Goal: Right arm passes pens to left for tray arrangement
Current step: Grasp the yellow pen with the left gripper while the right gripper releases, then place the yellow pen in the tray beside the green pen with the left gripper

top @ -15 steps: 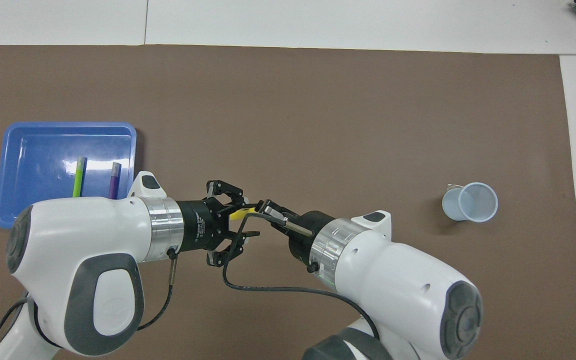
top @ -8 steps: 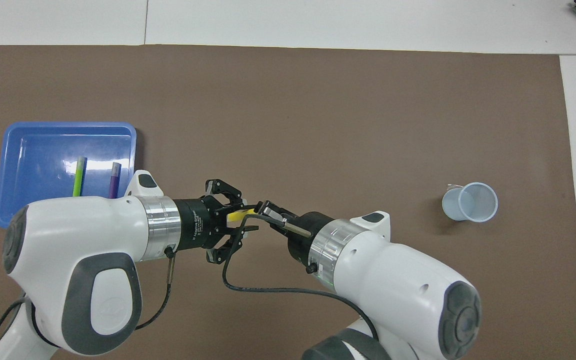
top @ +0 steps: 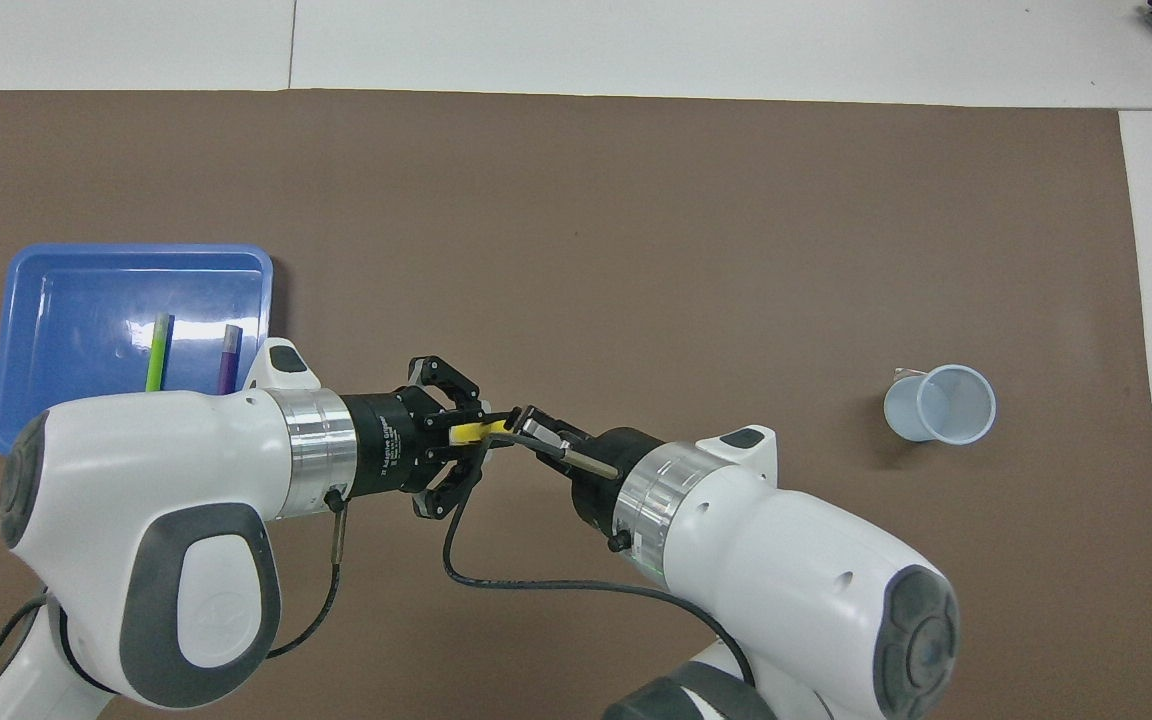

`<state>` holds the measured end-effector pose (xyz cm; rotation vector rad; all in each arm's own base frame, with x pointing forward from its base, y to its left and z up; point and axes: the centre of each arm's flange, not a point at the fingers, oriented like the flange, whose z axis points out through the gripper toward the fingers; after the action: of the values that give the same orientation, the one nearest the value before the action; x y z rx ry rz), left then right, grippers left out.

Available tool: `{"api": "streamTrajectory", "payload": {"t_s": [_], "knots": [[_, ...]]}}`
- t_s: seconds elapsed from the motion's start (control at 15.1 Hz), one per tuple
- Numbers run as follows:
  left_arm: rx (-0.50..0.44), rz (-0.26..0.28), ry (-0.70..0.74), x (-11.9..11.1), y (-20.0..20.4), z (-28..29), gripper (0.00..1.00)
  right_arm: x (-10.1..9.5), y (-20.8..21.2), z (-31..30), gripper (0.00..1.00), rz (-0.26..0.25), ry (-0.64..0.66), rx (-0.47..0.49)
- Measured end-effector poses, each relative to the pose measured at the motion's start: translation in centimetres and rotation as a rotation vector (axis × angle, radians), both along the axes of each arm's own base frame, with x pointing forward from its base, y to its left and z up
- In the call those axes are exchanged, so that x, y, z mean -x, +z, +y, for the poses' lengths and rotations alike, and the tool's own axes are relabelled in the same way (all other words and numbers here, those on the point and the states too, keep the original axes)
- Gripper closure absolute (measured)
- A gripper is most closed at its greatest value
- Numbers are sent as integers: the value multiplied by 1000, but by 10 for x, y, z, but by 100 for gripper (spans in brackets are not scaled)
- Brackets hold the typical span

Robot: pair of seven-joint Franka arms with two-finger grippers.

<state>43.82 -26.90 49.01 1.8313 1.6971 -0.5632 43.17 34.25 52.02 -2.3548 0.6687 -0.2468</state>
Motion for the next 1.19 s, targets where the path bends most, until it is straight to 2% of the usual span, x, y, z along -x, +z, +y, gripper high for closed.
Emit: {"api": "streamTrajectory", "payload": {"t_s": [0.33,0.53,0.73,0.86,1.06,1.19], "knots": [[4,10,-12,3,5,3,81,-14,0,-17,29,32,-17,9],[2,-10,-28,-2,5,13,81,-27,6,-31,1,44,86,60],[-1,-40,-136,-10,0,40,81,-50,11,-66,0,32,232,141],[9,-55,-243,-16,-2,71,81,-58,9,-88,0,39,342,254],[-6,-80,-433,-20,8,123,81,-59,11,-110,0,94,500,431],[-28,-115,-568,-20,15,157,81,-62,15,-134,0,130,576,528]]}}
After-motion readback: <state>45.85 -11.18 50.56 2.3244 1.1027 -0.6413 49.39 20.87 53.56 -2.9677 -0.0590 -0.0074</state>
